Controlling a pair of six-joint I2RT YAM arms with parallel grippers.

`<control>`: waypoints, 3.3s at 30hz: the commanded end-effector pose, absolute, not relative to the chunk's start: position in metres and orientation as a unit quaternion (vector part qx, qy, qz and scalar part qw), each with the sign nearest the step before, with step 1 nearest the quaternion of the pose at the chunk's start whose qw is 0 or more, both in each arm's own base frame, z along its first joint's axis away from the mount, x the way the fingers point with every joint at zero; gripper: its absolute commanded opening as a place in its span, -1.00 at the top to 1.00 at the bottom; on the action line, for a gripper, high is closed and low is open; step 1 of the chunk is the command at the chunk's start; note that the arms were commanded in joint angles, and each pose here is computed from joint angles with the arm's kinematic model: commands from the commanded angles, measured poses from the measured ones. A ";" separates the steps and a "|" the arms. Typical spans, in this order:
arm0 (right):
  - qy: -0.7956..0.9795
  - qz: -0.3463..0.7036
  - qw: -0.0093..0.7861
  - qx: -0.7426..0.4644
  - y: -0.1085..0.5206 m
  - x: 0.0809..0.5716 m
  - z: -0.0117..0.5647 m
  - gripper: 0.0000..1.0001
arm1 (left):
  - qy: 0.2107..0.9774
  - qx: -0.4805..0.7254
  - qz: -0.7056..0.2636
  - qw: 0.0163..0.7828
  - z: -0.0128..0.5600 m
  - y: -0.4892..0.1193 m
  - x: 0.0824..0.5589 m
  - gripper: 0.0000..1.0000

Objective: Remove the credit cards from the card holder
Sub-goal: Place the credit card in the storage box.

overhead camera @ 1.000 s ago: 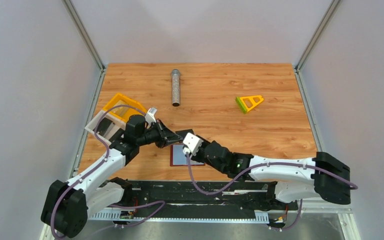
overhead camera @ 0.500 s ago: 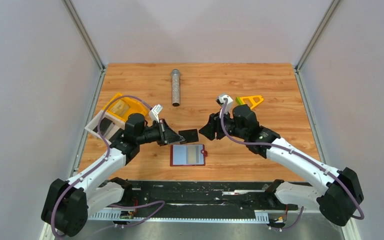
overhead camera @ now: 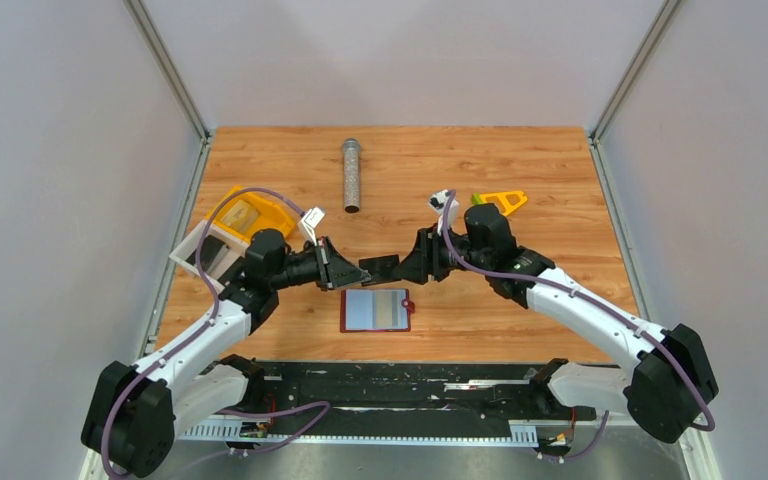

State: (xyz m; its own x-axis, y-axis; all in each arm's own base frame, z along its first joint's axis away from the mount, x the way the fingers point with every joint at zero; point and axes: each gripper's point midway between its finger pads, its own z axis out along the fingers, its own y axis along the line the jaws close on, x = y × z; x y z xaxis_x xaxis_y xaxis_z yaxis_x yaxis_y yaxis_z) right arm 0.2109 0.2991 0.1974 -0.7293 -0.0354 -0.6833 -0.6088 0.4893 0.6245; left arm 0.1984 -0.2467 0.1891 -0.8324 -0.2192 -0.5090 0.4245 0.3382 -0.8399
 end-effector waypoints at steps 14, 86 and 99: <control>0.755 0.527 0.325 -0.216 0.309 0.211 0.231 0.65 | 0.712 0.098 -0.626 0.303 0.222 -0.252 0.190 1.00; 0.755 0.471 0.402 -0.215 0.253 0.201 0.225 -1.00 | 0.838 -0.386 -0.120 0.368 0.153 0.113 0.303 1.00; 0.760 0.465 0.400 -0.212 0.253 0.203 0.222 -1.00 | 0.851 -0.393 -0.068 0.342 0.139 0.131 0.295 1.00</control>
State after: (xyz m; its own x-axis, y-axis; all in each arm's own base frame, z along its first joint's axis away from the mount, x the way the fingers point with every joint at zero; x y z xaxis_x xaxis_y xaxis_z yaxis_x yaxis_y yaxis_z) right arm 0.2013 0.2530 0.2172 -0.6211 0.0455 -0.7824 -0.6756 0.4750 0.5639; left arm 0.2915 0.1140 0.1280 -0.4670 -0.7473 -0.4728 -0.6193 0.6580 -0.4283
